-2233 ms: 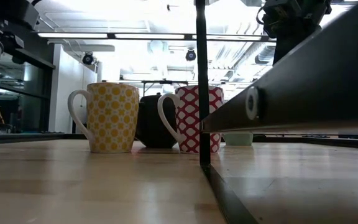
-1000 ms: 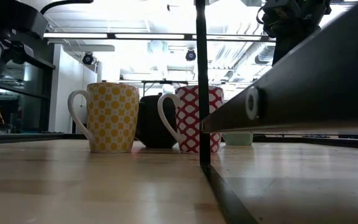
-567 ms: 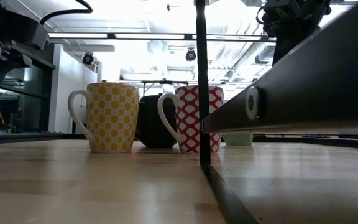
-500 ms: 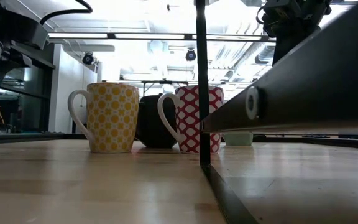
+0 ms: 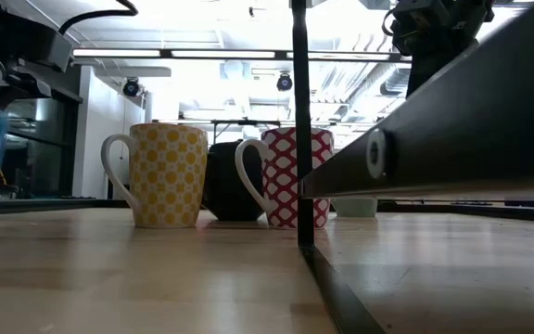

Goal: Place coffee mugs
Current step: Move the blue mug to the left of the shelf

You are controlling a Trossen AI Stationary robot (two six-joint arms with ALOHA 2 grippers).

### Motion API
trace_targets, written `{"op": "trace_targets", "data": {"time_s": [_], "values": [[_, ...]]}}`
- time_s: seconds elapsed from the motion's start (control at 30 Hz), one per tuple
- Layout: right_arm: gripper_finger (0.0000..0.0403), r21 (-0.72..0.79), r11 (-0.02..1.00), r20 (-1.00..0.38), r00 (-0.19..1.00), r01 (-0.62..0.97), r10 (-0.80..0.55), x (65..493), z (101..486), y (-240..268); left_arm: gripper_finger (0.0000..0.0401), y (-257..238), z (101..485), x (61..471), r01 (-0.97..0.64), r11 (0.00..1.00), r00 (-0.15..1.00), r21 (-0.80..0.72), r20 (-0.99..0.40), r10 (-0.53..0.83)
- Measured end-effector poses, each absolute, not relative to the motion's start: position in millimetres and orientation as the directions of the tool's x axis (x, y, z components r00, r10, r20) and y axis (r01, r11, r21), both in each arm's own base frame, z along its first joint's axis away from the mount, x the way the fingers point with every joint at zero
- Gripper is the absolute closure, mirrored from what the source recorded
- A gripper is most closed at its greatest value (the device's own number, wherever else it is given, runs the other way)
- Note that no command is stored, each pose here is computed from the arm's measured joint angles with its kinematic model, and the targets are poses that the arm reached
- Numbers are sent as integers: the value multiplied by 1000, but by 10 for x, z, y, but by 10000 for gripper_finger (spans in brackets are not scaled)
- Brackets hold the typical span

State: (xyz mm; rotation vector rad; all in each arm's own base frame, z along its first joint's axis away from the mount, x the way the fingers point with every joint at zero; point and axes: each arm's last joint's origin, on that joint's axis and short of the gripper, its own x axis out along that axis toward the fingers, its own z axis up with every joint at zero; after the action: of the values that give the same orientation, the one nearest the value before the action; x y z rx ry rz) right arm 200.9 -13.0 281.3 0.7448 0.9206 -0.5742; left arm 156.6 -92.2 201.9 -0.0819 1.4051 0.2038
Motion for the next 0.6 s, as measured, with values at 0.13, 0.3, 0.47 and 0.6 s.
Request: {"op": "trace_targets", "data": {"time_s": [0.13, 0.3, 0.47, 0.6], "values": [[313, 319, 619, -862, 492, 718, -126, 2009, 2813, -129, 393, -894, 2020, 1587, -200, 978, 154, 67, -983, 99], [313, 315, 626, -862, 491, 714, -126, 2009, 2813, -130, 396, -811, 2029, 1608, -207, 975, 144, 79, -983, 110], [313, 309, 637, -862, 491, 706, -126, 2009, 2813, -130, 397, -622, 2094, 1593, -218, 970, 119, 109, -983, 137], [313, 307, 637, -861, 491, 707, -129, 2009, 2813, -130, 397, -476, 2277, 1628, -219, 968, 125, 122, -980, 152]]}}
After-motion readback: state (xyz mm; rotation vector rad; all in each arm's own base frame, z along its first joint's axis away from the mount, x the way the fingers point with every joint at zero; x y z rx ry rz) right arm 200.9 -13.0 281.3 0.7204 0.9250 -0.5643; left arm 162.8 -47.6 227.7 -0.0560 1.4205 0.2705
